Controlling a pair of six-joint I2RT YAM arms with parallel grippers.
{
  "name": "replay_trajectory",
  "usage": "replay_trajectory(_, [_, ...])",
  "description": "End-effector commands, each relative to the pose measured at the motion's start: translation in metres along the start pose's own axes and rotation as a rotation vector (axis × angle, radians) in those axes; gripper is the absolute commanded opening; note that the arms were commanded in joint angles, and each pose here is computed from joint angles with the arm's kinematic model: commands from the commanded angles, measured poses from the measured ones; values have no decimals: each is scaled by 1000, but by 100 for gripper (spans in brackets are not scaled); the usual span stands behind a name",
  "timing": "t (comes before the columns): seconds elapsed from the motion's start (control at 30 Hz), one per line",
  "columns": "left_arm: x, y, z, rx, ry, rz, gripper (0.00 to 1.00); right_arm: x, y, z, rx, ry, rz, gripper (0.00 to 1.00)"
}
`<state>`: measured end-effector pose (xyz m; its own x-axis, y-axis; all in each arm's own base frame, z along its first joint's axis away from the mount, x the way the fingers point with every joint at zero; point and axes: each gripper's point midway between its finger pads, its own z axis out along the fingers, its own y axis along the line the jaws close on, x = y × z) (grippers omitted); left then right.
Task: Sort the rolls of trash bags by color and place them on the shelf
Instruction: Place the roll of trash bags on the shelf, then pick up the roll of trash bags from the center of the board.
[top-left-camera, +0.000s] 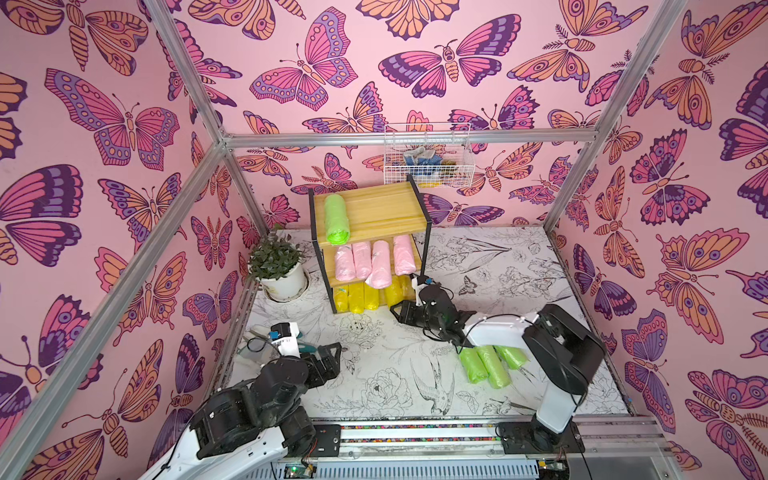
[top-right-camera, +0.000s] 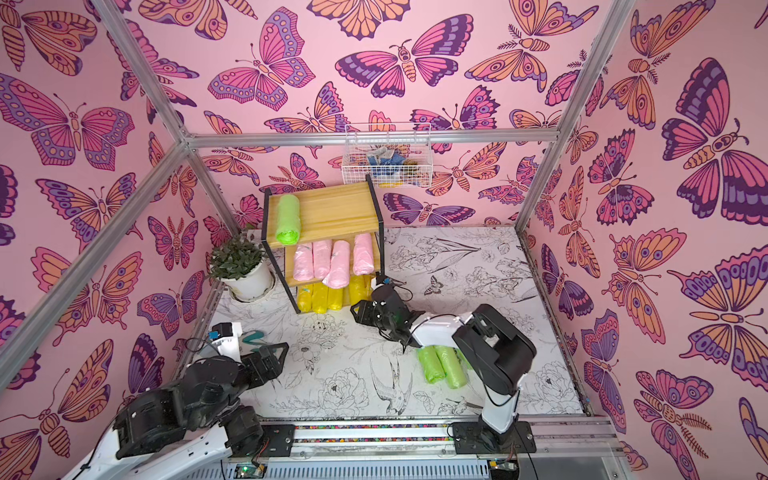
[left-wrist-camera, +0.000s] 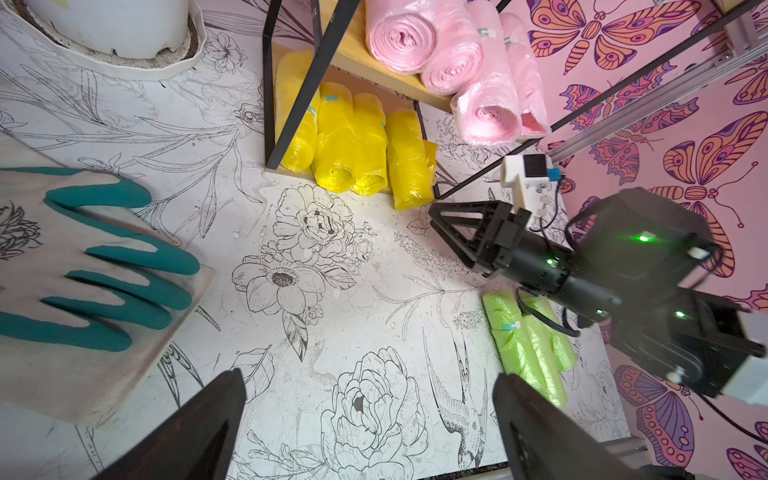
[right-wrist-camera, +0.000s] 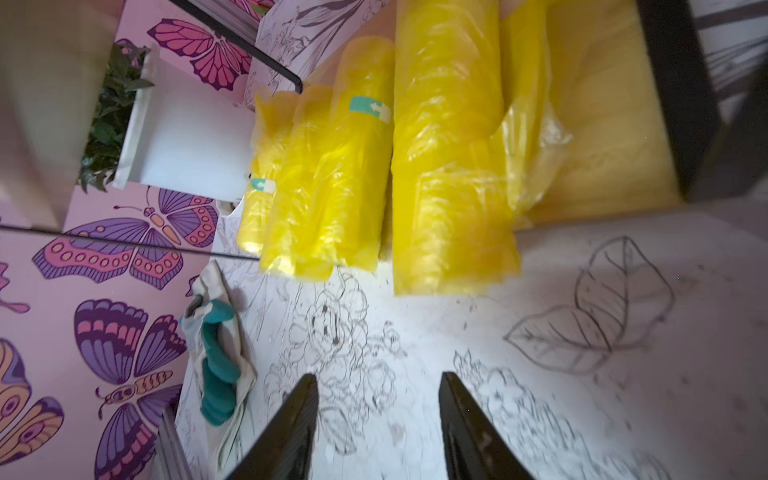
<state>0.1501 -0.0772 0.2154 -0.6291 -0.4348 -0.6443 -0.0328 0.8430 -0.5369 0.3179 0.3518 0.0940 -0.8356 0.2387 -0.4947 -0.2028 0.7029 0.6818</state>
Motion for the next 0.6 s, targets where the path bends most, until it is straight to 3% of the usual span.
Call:
replay_trajectory(0.0, [8, -1, 8, -10, 27, -13, 99, 11, -8, -28, 78, 51, -60, 52])
replay_trajectory(0.33, [34, -20, 29, -35, 188, 10, 97, 25, -47, -152, 358, 111, -167, 61])
replay_trajectory(0.57, [49, -48, 47, -25, 303, 51, 97, 54, -87, -206, 465, 133, -100, 69])
